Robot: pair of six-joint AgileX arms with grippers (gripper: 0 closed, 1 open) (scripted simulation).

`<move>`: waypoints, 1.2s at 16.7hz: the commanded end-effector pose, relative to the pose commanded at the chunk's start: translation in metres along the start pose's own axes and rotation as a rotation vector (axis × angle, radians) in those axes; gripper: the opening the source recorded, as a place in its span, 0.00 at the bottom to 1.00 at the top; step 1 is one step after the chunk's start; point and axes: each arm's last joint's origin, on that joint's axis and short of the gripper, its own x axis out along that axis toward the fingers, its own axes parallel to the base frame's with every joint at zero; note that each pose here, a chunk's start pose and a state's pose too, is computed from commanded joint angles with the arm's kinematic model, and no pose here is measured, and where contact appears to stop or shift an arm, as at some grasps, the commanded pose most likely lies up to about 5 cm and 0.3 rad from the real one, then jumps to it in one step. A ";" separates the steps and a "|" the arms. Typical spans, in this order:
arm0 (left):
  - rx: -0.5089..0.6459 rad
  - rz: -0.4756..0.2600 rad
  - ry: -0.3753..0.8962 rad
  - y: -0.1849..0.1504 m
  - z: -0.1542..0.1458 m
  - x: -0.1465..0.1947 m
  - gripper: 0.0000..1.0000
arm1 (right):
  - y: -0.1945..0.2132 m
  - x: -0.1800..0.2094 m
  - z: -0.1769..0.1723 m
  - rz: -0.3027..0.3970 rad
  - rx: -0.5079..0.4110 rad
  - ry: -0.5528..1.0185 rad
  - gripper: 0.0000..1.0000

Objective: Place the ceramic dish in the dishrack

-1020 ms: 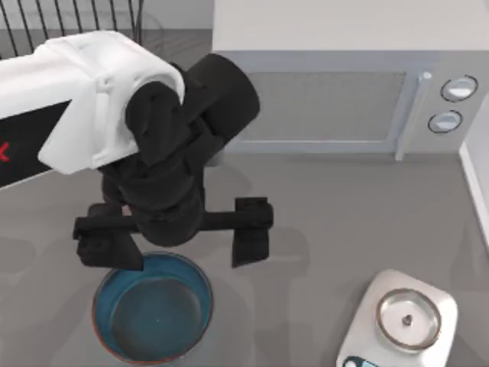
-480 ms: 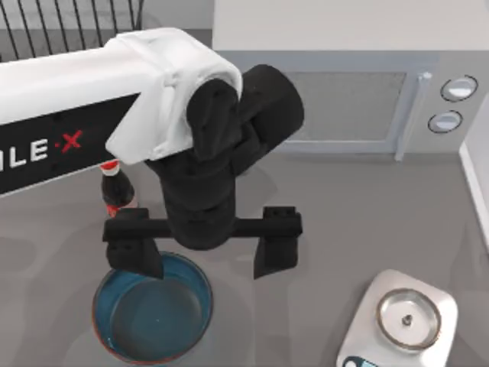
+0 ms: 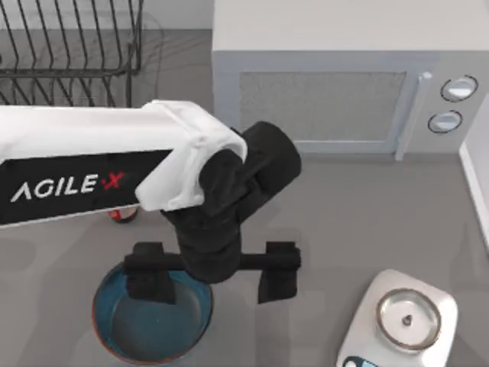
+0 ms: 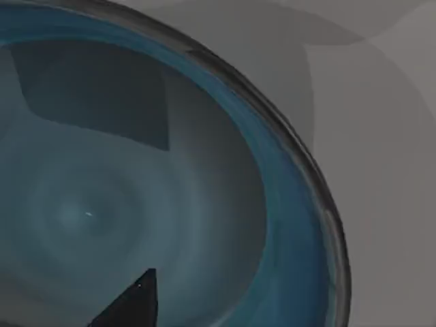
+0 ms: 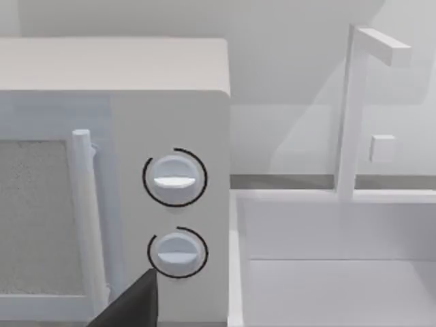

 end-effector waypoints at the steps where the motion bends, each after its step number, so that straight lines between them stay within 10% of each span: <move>1: 0.000 0.000 0.000 0.001 -0.001 0.011 1.00 | 0.000 0.000 0.000 0.000 0.000 0.000 1.00; 8: 0.000 0.007 0.007 0.003 -0.004 0.031 1.00 | 0.000 0.000 0.000 0.000 0.000 0.000 1.00; 20: 0.000 0.007 0.007 0.003 -0.004 0.031 0.10 | 0.000 0.000 0.000 0.000 0.000 0.000 1.00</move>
